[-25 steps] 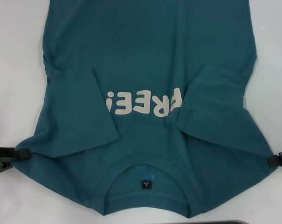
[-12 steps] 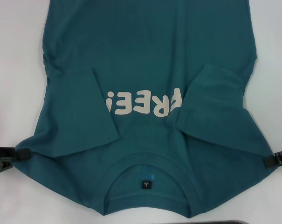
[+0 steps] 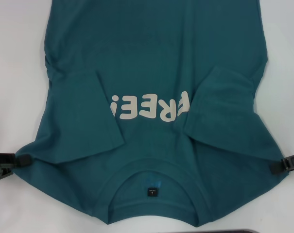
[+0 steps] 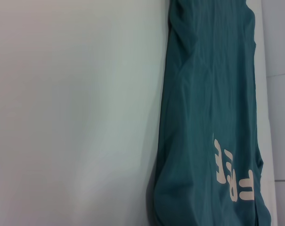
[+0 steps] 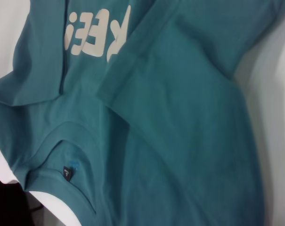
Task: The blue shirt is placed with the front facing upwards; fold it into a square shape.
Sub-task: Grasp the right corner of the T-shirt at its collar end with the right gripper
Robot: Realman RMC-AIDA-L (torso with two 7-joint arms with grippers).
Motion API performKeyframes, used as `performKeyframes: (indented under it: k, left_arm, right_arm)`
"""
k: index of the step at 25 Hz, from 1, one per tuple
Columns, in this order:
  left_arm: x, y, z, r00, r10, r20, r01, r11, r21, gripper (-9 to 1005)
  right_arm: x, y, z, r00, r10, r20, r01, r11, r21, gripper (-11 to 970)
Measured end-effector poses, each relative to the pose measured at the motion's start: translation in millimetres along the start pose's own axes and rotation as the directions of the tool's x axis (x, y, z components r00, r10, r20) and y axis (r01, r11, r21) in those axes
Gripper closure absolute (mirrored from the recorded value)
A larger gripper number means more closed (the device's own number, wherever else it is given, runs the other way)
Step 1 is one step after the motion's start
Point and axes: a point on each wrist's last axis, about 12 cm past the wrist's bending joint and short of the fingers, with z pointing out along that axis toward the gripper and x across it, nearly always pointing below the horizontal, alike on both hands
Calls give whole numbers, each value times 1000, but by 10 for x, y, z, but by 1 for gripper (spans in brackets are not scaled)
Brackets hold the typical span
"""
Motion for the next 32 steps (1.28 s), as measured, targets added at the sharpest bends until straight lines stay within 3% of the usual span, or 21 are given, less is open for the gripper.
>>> performKeyframes:
  k: [32]
  left_arm:
    - [15,5,4,1000,-2,-2,2,1000,0,966]
  right_arm:
    - [-144,143,145,996,-83,26,84,995,-59,146]
